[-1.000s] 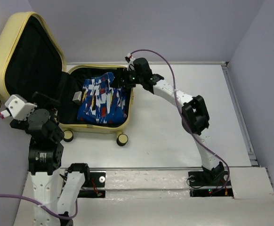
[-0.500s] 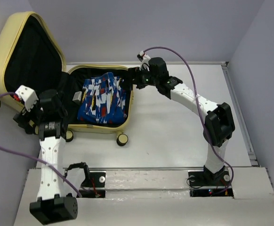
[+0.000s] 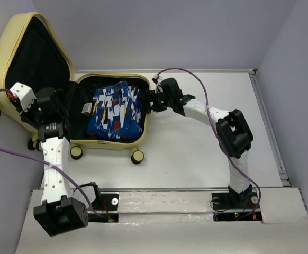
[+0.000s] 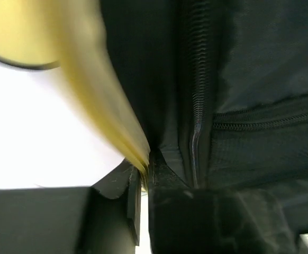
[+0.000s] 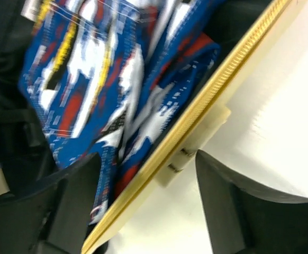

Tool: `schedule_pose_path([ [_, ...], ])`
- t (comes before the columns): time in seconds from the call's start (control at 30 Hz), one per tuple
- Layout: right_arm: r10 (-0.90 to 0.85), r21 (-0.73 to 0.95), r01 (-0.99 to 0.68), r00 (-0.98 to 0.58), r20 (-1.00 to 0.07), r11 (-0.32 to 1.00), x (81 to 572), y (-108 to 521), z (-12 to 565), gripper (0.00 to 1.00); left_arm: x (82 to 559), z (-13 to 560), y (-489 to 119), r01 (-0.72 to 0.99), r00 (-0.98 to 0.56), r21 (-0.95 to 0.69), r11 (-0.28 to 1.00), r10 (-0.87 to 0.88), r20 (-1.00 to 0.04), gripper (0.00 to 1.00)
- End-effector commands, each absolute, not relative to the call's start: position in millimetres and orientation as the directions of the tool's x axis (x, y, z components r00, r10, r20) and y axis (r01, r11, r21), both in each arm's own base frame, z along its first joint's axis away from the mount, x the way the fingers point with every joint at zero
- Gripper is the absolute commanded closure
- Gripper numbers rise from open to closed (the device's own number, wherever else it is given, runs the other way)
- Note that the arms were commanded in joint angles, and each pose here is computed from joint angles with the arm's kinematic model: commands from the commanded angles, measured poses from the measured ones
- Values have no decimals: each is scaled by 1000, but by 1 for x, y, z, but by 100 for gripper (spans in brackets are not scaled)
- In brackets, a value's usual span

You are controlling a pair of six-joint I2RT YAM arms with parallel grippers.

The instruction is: Pack the luggage

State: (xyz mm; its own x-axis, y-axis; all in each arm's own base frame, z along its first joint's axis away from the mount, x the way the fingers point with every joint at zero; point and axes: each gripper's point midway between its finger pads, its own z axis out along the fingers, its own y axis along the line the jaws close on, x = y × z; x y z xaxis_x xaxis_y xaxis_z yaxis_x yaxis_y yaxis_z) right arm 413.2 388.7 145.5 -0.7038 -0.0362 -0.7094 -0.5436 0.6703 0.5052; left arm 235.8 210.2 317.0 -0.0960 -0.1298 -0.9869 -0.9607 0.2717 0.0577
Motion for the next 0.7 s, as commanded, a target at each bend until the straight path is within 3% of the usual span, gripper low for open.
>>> schedule_pose_path([
  [0.0, -41, 512, -516, -731, -681, 687, 425, 394, 124, 31, 240, 351, 211, -957, -1, -27, 289, -98, -995, 94],
  [0.1, -52, 533, -515, -751, -659, 671, 423, 399, 113, 46, 242, 352, 206, -947, 1, -30, 319, -90, -996, 94],
  [0.13, -63, 546, -517, -762, -645, 660, 421, 402, 106, 61, 240, 349, 203, -947, -16, -11, 322, -81, -997, 94],
  [0.23, -64, 551, -508, -771, -634, 662, 421, 403, 99, 90, 262, 345, 150, -889, -103, 96, 447, 7, -995, 94],
  [0.43, -79, 560, -509, -782, -619, 653, 415, 408, 91, 93, 274, 325, 29, -641, -122, 169, 749, 117, -986, 94],
  [0.63, -77, 552, -511, -775, -627, 659, 417, 407, 91, 93, 247, 306, -112, -148, -128, 196, 969, 177, -976, 94],
  [0.67, -77, 548, -509, -775, -627, 664, 417, 406, 90, 93, 240, 298, -126, -86, -150, 193, 977, 179, -972, 87],
])
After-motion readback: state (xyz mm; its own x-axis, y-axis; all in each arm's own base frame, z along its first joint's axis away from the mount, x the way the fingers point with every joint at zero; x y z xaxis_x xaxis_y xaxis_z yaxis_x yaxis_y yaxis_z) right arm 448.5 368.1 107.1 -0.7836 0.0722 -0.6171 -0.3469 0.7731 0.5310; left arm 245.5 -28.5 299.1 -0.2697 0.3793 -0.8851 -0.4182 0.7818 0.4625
